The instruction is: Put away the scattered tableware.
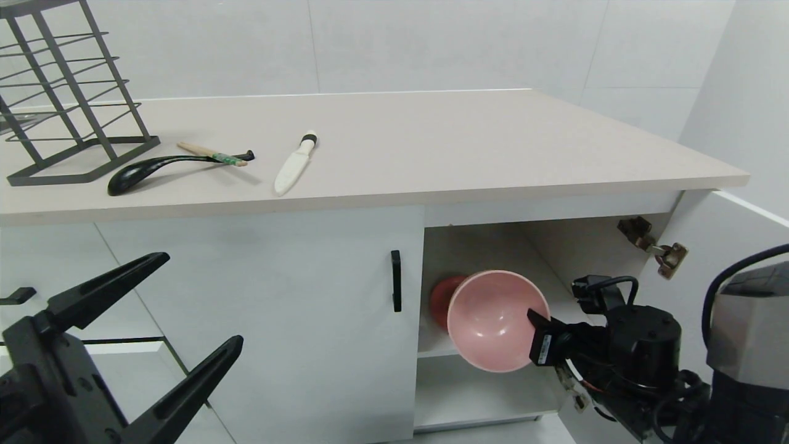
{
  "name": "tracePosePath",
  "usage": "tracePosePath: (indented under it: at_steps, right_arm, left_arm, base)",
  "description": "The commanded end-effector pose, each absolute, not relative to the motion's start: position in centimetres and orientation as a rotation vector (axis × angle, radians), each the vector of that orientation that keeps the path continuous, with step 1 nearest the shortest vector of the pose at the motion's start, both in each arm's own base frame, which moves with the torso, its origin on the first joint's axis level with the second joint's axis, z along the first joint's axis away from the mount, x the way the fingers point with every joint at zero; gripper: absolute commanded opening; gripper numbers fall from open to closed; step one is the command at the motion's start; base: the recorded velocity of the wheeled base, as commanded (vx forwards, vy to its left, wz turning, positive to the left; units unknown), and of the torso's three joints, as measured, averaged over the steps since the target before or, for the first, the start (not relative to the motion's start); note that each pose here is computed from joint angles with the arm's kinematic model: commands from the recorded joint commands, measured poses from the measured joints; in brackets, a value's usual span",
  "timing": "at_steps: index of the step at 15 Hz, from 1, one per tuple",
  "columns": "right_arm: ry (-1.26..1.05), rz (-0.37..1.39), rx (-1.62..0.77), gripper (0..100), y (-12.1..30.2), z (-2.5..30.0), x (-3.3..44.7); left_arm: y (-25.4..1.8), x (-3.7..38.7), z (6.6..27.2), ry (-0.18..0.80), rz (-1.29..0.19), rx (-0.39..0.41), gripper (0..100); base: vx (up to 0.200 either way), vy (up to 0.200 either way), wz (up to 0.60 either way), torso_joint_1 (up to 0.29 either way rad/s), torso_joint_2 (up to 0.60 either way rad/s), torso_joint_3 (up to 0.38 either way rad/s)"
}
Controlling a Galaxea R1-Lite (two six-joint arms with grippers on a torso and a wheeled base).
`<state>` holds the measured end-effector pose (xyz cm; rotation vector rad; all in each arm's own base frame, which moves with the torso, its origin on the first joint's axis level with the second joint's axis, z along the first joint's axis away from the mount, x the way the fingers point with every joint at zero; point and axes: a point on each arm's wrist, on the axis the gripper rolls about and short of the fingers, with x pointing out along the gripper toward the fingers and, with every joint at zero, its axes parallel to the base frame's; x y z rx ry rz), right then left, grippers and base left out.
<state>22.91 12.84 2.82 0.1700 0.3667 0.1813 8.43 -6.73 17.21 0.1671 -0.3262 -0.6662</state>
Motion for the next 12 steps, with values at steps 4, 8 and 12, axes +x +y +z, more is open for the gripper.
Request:
tracePosePath:
  at_steps: [4,8,12]
  right_arm:
    - [0.371,0.249,0.153,0,12.3,1.1,26.5]
    - [0.376,0.262,0.132,0,11.3,-0.6,29.0]
    - [0.373,0.293,0.117,0,11.1,-1.8,30.6]
  left_arm:
    - [-6.7,8.5,17.0,-0.304,-0.666,0.175,100]
    - [-6.8,8.5,16.7,-0.286,-0.668,0.181,100]
    - [-6.9,8.7,16.3,-0.246,-0.675,0.193,100]
  base:
    - [0.000,0.000,0.00,0.000,0.00,0.000]
    - [0.000,0.000,0.00,0.000,0.00,0.000]
    - [0.000,0.000,0.00,0.000,0.00,0.000]
